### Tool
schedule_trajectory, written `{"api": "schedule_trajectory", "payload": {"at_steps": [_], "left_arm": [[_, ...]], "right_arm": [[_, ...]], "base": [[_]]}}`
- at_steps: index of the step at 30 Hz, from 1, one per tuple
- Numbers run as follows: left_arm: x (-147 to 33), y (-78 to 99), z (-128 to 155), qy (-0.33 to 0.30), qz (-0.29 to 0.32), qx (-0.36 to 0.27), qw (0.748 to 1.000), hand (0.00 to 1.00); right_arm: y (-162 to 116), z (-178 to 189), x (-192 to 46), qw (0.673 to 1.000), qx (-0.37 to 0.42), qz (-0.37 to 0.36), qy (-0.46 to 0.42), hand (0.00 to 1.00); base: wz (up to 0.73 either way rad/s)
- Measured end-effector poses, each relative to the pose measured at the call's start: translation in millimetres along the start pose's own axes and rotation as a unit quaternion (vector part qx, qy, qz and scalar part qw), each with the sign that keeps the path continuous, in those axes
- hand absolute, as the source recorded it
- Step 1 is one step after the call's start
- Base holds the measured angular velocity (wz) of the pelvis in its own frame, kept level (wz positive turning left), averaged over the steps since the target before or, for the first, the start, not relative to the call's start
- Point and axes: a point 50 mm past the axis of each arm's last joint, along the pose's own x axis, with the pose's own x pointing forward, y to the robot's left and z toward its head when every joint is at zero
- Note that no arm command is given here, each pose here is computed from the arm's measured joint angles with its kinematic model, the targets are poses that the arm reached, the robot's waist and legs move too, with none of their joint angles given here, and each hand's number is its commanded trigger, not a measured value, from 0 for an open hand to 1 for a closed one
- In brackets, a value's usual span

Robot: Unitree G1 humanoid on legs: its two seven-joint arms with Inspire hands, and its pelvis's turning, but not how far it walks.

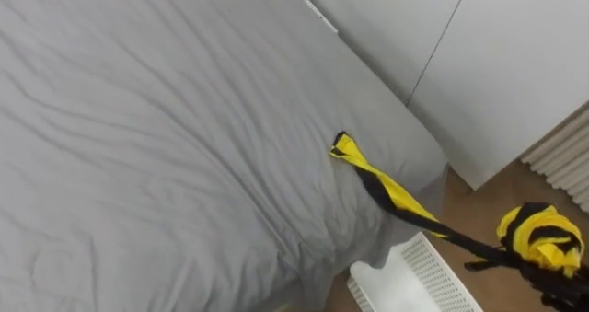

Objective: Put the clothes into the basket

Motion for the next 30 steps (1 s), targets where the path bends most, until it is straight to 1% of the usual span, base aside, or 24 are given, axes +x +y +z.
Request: {"api": "schedule_trajectory", "payload": {"at_steps": [4, 8, 12, 15, 23, 30], "left_arm": [[2.1, -1.3, 18, -0.019, -0.003, -0.002, 1.0, 0.0], [1.9, -3.9, 23, -0.026, -0.007, -0.002, 1.0, 0.0], [2.8, -2.0, 30, -0.043, -0.008, 0.021, 0.999, 0.0], [2.9, -2.7, 34, -0.049, -0.011, 0.022, 0.999, 0.0], [3.9, -0.7, 39, -0.059, -0.004, 0.019, 0.998, 0.0], [3.9, 1.4, 42, -0.069, 0.011, -0.005, 0.998, 0.0]], "right_arm": [[2, 19, 8, 1.0, 0.004, -0.007, -0.019, 0.0], [6, 22, 10, 1.0, 0.004, -0.002, -0.023, 0.0], [6, 13, 11, 1.0, -0.006, 0.003, -0.003, 0.0], [6, 10, 10, 1.0, -0.008, 0.008, 0.003, 0.0], [5, -2, 9, 1.0, -0.011, -0.001, 0.024, 0.0], [6, -13, 7, 0.999, 0.0, -0.003, 0.04, 0.0]], "base": [[-0.03], [0.0], [0.08], [-0.02], [0.03], [0.12]]}}
